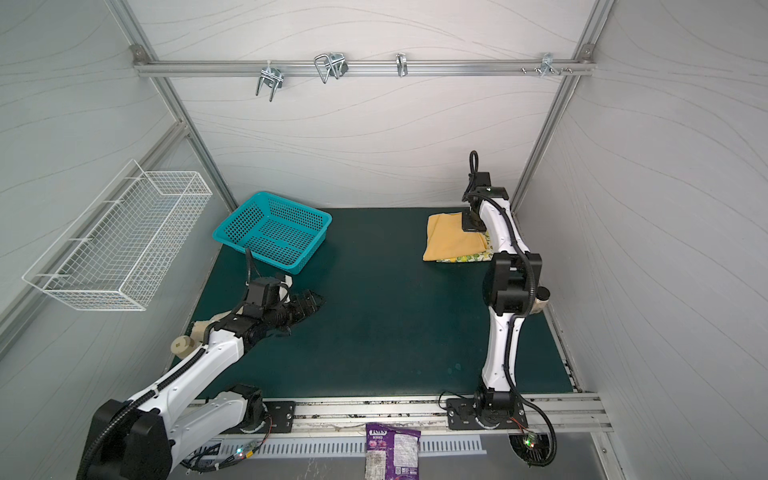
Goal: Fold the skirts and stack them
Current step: 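Lift the folded yellow skirt with the right gripper and carry it onto the lemon-print skirt, then release the yellow skirt on the stack and raise the right gripper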
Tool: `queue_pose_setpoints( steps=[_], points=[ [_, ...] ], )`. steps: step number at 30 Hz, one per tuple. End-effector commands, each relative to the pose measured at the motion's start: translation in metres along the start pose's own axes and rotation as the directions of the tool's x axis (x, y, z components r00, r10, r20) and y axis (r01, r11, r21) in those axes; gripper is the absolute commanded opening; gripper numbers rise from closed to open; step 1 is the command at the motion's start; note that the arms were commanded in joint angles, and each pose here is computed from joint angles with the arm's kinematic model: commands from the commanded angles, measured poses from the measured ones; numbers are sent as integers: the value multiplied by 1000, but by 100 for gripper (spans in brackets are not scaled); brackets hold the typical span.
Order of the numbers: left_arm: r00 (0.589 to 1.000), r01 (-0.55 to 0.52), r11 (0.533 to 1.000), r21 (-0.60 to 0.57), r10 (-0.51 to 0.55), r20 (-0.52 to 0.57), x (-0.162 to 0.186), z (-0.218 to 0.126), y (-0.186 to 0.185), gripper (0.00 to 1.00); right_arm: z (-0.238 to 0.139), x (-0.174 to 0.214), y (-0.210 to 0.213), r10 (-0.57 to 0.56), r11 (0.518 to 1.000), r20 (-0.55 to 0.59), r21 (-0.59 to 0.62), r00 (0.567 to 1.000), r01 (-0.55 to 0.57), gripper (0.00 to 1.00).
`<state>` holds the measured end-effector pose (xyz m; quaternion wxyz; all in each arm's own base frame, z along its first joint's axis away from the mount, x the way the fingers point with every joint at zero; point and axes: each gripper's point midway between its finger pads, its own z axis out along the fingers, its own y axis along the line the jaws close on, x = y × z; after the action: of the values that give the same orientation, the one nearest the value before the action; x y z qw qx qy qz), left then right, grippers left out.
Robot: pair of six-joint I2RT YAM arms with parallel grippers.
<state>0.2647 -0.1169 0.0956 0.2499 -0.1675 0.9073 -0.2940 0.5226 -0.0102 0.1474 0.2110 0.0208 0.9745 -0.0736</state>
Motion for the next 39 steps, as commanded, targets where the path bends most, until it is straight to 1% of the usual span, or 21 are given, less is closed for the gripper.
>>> queue_pose_setpoints(
  steps=[1, 6, 8, 11, 13, 17, 19, 20, 21, 23, 26, 28, 31, 32, 33, 36, 39],
  points=[
    [1000, -8, 1000, 12, 8, 23, -6, 1, -3, 98, 26, 10, -7, 45, 999, -49, -7, 998, -46, 0],
    [1000, -7, 1000, -8, 7, 30, -5, 0, 2, 98, 63, 32, -27, 66, 997, -134, 59, 989, -58, 0],
    [999, -3, 1000, -17, 4, 31, -4, 0, 5, 98, 69, 37, -30, 81, 995, -150, 65, 985, -72, 0],
    [1000, 10, 999, -30, -9, 29, -2, 0, 9, 98, 71, 42, -27, 96, 994, -164, 60, 982, -87, 5],
    [999, 19, 999, -28, -18, 27, -1, 1, 9, 98, 69, 45, -28, 116, 992, -173, 64, 978, -106, 13],
    [999, 30, 999, -23, -30, 25, -2, 1, 7, 98, 57, 42, -29, 136, 990, -160, 60, 978, -128, 41],
    [999, 33, 999, -26, -32, 23, -4, 0, 5, 98, 44, 36, -31, 148, 988, -131, 58, 980, -142, 57],
    [999, 33, 999, -28, -33, 21, -5, -1, 4, 99, 33, 31, -32, 155, 987, -108, 54, 982, -150, 64],
    [999, 32, 999, -28, -32, 26, -7, -3, 2, 99, 23, 26, -32, 166, 986, -92, 40, 982, -163, 66],
    [999, 28, 999, -20, -27, 39, -12, -7, -3, 99, 2, 17, -27, 179, 984, -60, -13, 982, -180, 68],
    [997, 6, 1000, -27, -4, 74, -25, -18, -13, 99, -37, 6, -18, 214, 972, 3, -96, 977, -213, 72],
    [994, -15, 999, -49, 21, 108, -37, -28, -19, 99, -62, 2, -9, 236, 961, 46, -162, 971, -226, 74],
    [985, -34, 992, -122, 54, 162, -57, -42, -20, 99, -98, 4, 10, 246, 948, 120, -236, 962, -213, 75],
    [982, -37, 988, -152, 64, 180, -63, -47, -20, 99, -111, 5, 18, 245, 944, 145, -260, 959, -202, 94],
    [978, -43, 984, -174, 77, 194, -70, -50, -21, 99, -120, 10, 28, 235, 943, 162, -279, 958, -184, 99],
    [968, -55, 974, -221, 106, 226, -86, -52, -22, 99, -142, 23, 59, 179, 946, 221, -305, 959, -106, 99],
    [963, -98, 952, -290, 164, 213, -97, -54, -20, 99, -155, 42, 81, 141, 947, 271, -318, 952, -50, 99]
  ],
)
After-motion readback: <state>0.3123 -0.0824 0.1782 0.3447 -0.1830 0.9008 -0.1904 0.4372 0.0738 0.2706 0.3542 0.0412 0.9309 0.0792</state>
